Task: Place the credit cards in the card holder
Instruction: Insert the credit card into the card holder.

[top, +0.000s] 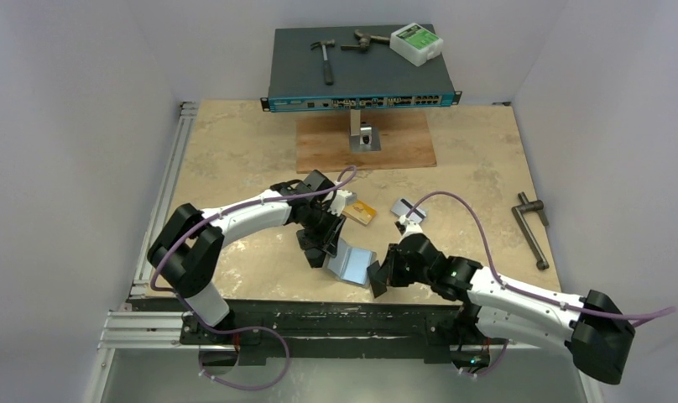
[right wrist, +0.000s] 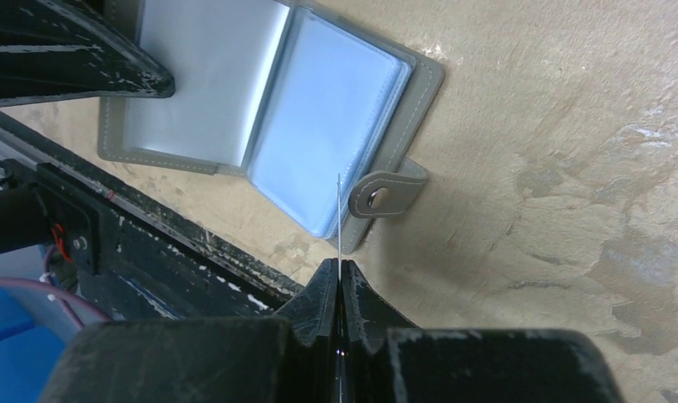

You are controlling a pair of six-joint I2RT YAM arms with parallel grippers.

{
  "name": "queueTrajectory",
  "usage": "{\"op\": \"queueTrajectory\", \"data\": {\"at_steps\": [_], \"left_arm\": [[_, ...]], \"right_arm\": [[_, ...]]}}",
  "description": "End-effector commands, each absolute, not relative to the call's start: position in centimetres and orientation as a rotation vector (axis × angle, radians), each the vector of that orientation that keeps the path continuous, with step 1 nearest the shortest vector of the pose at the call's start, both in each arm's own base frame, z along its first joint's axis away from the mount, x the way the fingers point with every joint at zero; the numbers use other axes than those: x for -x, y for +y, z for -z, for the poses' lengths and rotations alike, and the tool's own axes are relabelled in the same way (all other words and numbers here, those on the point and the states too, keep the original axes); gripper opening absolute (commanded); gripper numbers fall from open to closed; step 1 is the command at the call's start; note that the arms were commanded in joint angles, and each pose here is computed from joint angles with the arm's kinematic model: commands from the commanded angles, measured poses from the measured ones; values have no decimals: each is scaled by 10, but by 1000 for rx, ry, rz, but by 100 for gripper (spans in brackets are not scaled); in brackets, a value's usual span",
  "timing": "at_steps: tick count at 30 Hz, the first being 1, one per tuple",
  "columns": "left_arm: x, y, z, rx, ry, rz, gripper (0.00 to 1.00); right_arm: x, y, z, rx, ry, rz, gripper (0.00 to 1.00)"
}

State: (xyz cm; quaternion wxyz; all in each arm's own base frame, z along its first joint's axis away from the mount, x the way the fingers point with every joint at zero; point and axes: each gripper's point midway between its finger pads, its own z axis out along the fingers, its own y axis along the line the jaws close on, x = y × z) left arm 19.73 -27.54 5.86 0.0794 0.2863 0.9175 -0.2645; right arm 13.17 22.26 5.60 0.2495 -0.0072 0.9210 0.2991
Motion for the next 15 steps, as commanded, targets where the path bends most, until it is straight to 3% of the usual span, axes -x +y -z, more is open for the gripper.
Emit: {"op": "queueTrajectory", "data": {"at_steps": [1,15], "left_arm": [[-206,-288,-83,-899,2629,841,26],[-205,-290,-83,-908,2626,846,25]], "right_arm": [[-141,233,-66,36,2468,-840,0],[-136,228,-54,37,2496,-829,0]]}}
